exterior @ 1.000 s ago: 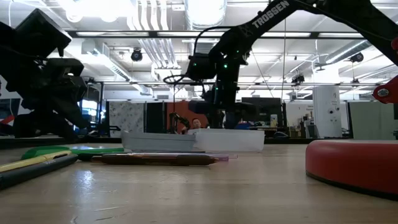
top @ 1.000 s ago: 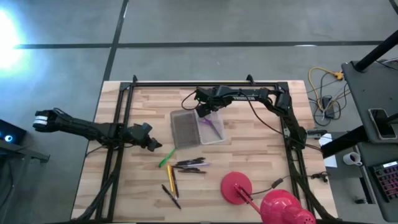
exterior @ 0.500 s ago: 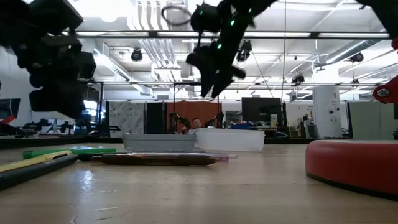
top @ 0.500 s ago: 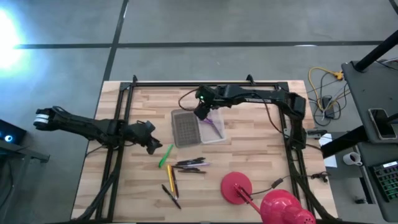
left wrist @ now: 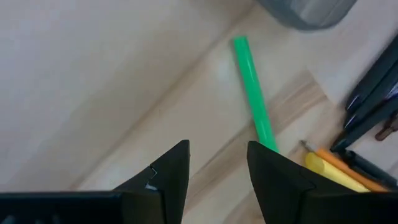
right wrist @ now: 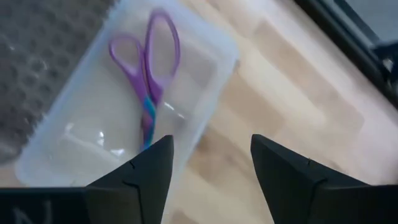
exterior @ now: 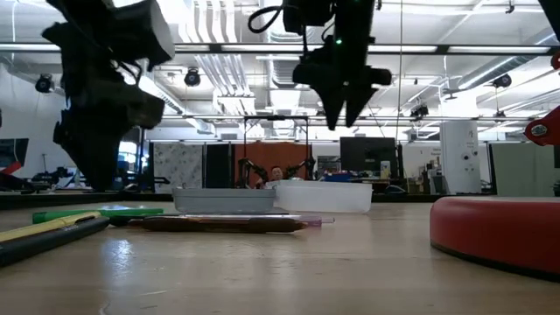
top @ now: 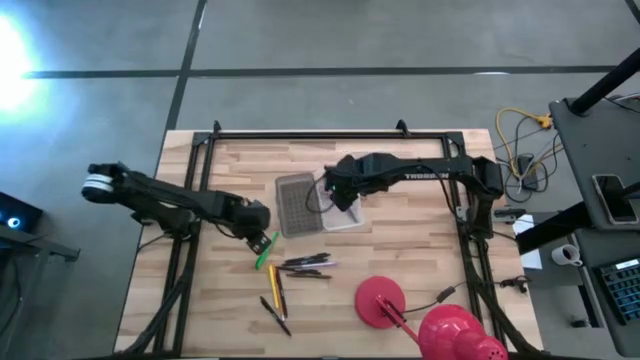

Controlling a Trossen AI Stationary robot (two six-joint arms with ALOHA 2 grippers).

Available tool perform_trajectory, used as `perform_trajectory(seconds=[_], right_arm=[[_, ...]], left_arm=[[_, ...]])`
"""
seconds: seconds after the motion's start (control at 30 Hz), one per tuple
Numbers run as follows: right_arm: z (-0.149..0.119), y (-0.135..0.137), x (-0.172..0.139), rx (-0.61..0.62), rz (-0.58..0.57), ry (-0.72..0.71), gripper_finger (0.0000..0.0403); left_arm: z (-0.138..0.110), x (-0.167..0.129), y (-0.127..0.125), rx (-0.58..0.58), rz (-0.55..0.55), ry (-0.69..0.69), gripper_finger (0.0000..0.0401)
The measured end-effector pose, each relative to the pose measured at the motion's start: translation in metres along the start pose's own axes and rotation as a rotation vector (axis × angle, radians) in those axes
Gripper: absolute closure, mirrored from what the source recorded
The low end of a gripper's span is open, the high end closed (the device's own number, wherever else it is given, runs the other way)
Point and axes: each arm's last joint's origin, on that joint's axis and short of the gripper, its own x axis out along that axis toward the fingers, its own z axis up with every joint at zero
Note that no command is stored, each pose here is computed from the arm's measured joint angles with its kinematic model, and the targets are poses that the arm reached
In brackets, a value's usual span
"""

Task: Pick & place school supplies into a supply box
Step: Put the green pen into the black supply box

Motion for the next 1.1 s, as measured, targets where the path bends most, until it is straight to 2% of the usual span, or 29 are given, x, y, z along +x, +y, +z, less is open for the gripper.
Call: perform_trajectory(seconds=[0.23, 0.43, 0.6, 0.73, 0.93, 1.1], right_arm=[[-0.033, 0.014, -0.011, 0.033, -0.075, 0.039, 0.0193], [-0.062, 0.026, -0.022, 0.089, -0.109, 0.051, 0.0193], [-0.079, 0.033, -0.025, 0.107, -0.130, 0.053, 0.0193], [-0.085, 0.033, -0.023, 0.085, -0.146, 0.059, 0.0193], [-0.091, 0.028, -0.024, -0.022, -0.183, 0.064, 0.0193], [-0.097, 0.016, -0.028, -0.047, -0.199, 0.020, 0.0193]], left_arm=[[0.004, 0.020, -0.023, 0.027, 0.052, 0.076, 0.0256], [0.004, 0.027, -0.037, 0.026, 0.084, 0.046, 0.0256], [0.003, 0.026, -0.037, -0.027, 0.086, 0.013, 0.0256], [0.004, 0.019, -0.039, -0.086, 0.049, -0.020, 0.0256], [0.006, 0.015, -0.041, -0.190, 0.019, -0.060, 0.0256], [0.003, 0.021, -0.043, -0.214, 0.035, -0.039, 0.0256]])
